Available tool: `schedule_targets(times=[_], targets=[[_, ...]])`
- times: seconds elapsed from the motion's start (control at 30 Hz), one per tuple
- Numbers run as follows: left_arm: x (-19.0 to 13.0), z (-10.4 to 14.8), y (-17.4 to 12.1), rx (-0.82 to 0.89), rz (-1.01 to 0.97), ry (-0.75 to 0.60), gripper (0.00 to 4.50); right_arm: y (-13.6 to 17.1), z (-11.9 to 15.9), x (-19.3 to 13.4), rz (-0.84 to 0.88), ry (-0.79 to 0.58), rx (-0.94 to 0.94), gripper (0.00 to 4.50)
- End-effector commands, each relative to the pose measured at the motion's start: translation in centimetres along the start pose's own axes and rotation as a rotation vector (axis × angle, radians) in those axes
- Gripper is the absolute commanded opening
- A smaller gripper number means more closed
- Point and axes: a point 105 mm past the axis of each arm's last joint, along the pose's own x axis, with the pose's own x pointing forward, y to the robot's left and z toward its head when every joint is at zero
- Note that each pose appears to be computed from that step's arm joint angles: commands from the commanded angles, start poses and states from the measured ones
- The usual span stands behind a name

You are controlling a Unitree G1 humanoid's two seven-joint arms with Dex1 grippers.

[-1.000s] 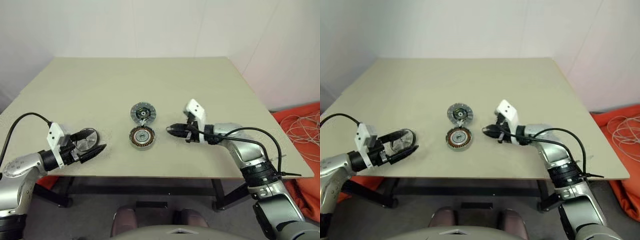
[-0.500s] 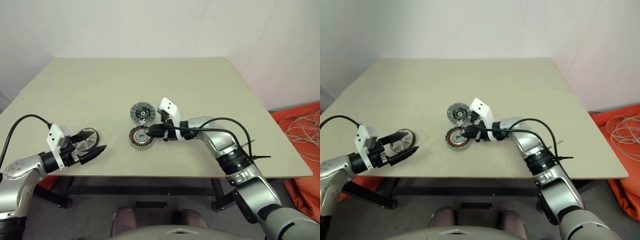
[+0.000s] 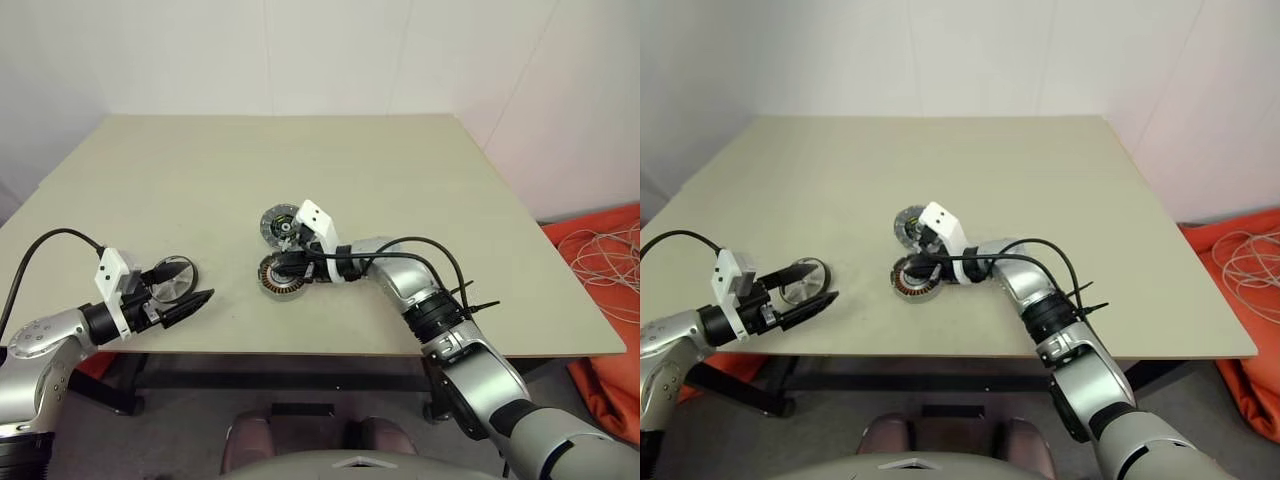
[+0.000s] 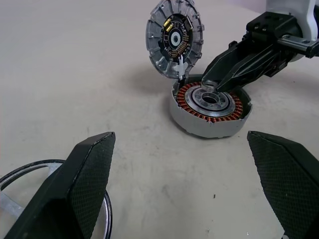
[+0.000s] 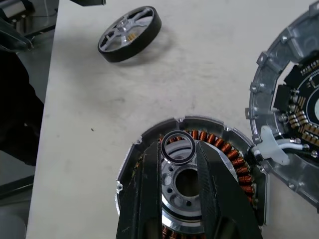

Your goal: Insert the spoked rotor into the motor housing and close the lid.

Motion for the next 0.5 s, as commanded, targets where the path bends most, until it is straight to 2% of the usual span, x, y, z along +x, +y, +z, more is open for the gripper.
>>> schedule_targets(times=[0.03,0.5], targets=[[0.28,1.19,-0.38,0.034,-0.022,-0.023,4.50,-0.31,1.27,-0.08,-0.005,-0.023,-0.046,0.65],[0.61,1.17,-0.54,0.029,-0.035,-0.026,4.50,-0.58,0.75,-0.24,-0.013,-0.008,-0.041,0.65]])
